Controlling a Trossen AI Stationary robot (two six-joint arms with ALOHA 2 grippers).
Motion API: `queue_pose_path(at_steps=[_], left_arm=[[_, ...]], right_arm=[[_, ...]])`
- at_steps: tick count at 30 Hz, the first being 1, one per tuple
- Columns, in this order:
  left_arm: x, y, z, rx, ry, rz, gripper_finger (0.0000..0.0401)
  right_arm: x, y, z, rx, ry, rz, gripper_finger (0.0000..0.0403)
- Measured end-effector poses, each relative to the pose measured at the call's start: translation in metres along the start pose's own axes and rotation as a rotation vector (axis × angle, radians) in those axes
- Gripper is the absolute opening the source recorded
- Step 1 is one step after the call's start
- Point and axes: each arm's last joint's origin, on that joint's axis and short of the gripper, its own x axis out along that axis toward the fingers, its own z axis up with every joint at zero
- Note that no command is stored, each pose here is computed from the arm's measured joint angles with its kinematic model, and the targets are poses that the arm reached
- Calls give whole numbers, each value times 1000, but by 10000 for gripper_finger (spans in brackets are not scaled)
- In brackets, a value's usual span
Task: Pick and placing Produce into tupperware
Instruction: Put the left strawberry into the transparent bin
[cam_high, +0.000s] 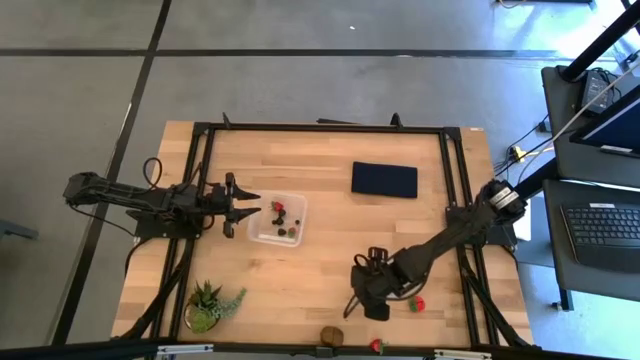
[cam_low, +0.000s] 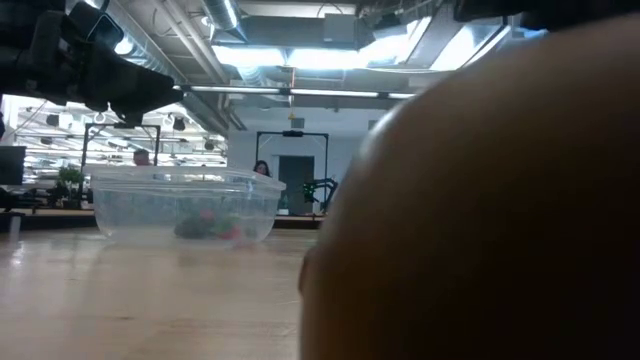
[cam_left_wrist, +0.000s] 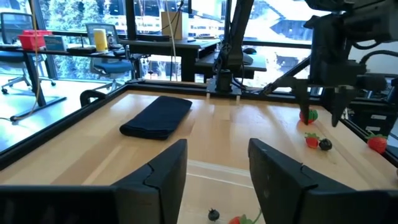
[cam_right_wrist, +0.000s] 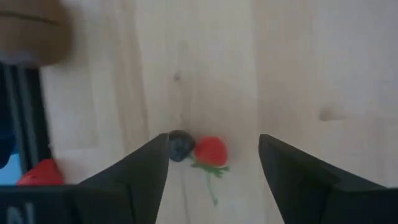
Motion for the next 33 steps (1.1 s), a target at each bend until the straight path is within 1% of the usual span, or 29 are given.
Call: queue_pose_path(at_steps=[3, 11, 16, 18, 21, 27, 33], left_arm=[[0, 0, -1, 2, 7, 0, 168], [0, 0, -1, 3, 11, 1, 167], [0, 0, -1, 3, 13, 1, 161], [0, 0, -1, 3, 14, 1, 161], [0, 0, -1, 4, 15, 1, 165], [0, 0, -2, 5, 20, 2, 170], [0, 0, -5, 12, 50, 4, 165]], right_arm=[[3, 3, -4, 8, -4, 21, 249], [3, 6, -7, 5, 0, 22, 249], [3, 1, -10, -36, 6, -59, 249], [3, -1, -11, -25, 14, -81, 249], [6, -1, -12, 42, 22, -93, 249], [16, -1, -14, 35, 51, -119, 249], [31, -2, -17, 28, 86, -150, 249]])
